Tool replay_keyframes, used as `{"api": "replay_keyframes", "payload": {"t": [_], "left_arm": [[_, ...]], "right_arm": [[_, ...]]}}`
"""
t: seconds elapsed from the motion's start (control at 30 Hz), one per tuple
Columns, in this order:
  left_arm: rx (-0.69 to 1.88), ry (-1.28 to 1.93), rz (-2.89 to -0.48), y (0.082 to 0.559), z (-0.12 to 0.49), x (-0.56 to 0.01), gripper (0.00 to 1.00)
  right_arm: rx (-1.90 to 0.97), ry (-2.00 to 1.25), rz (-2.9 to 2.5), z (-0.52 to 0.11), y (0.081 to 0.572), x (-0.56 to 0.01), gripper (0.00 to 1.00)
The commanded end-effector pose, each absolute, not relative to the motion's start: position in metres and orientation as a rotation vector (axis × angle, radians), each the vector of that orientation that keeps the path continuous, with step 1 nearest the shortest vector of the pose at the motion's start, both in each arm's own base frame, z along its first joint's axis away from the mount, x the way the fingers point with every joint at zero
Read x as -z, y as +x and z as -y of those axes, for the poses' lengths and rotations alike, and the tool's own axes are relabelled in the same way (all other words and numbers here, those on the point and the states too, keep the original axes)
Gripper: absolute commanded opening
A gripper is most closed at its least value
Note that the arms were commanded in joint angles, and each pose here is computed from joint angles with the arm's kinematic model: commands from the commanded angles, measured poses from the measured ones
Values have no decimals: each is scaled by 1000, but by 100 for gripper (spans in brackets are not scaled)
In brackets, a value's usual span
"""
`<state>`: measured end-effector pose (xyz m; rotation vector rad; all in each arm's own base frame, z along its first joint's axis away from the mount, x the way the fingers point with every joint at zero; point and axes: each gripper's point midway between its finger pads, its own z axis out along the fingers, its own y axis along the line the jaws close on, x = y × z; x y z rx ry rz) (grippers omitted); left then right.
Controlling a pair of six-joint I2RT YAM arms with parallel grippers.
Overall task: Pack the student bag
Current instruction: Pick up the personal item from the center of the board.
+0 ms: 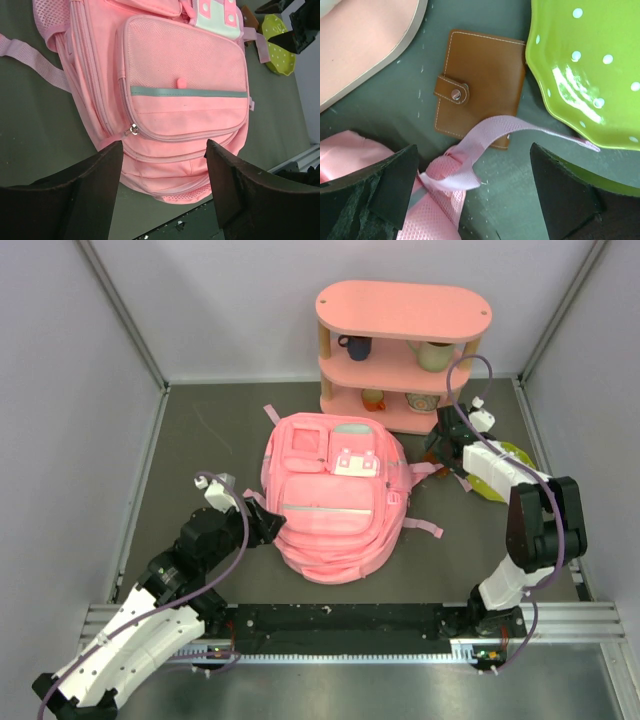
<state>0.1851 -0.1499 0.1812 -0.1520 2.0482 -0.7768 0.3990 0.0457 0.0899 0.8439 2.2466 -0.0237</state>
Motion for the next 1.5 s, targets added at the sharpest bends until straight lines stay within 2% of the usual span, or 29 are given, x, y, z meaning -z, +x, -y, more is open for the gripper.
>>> {"api": "replay_keyframes", "payload": {"t": [0.0, 0.5, 0.57, 0.7, 0.73, 0.77, 0.87, 1.0, 1.03, 1.07, 1.23, 1.47], "left_arm": [[807, -60, -1952, 196, 161, -215, 72], [776, -48, -1942, 206, 164, -212, 73], [771, -50, -1951, 206, 164, -209, 73], [776, -44, -1956, 207, 166, -209, 73], [775, -45, -1957, 207, 166, -208, 73], [777, -43, -1960, 207, 167, -208, 73], [789, -31, -1966, 206, 170, -206, 73], [801, -24, -1971, 205, 171, -206, 73], [803, -21, -1975, 204, 172, -204, 73], [806, -23, -1972, 204, 171, -206, 73], [829, -10, -1971, 199, 173, -205, 73], [857, 13, -1960, 192, 173, -208, 73]], "right_arm": [[-28, 877, -2193, -44, 435, -101, 90], [105, 976, -2271, -30, 436, -30, 90], [132, 955, -2298, -29, 434, -25, 83], [185, 905, -2354, -26, 431, -27, 82], [201, 895, -2371, -25, 429, -22, 78], [212, 854, -2407, -26, 426, -18, 67], [213, 779, -2484, -29, 423, -12, 53], [218, 746, -2552, -31, 402, -9, 52], [225, 718, -2574, -30, 397, -6, 45], [217, 697, -2585, -32, 393, -7, 43], [225, 602, -2696, -31, 349, -3, 49], [210, 573, -2764, -26, 284, -2, 50]]}}
